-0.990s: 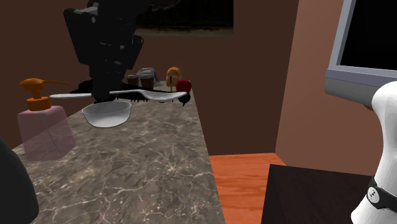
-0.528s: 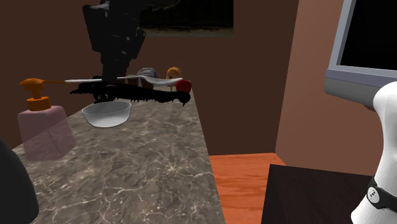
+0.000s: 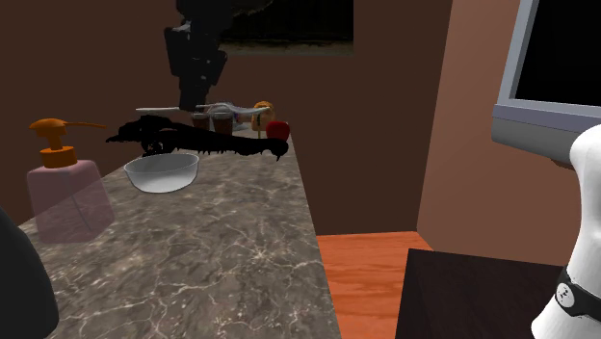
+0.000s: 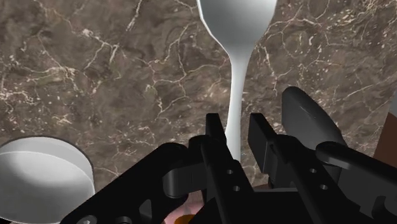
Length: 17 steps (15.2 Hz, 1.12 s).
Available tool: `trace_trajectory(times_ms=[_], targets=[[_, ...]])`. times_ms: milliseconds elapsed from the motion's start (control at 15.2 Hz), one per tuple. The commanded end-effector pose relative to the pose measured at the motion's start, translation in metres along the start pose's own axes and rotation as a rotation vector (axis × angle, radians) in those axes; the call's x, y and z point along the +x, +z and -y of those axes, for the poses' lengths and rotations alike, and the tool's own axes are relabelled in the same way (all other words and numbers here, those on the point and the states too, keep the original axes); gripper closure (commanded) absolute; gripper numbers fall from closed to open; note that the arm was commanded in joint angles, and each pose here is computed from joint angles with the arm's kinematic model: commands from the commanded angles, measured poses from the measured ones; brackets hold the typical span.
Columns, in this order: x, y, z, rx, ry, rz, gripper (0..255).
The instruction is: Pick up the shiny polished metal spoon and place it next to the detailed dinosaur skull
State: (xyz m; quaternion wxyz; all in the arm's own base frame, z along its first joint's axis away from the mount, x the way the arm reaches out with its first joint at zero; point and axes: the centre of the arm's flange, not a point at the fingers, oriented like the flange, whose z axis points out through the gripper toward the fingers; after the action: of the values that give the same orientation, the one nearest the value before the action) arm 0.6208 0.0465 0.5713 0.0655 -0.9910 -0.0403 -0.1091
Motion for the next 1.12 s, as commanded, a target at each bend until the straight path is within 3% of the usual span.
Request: trace_trajectory(times_ms=[0, 1056], targets=[[0.006, 0.000, -0.024, 0.000, -0.002, 0.000, 255], [0.065, -0.005, -0.217, 0.000, -0.002, 0.000, 255]])
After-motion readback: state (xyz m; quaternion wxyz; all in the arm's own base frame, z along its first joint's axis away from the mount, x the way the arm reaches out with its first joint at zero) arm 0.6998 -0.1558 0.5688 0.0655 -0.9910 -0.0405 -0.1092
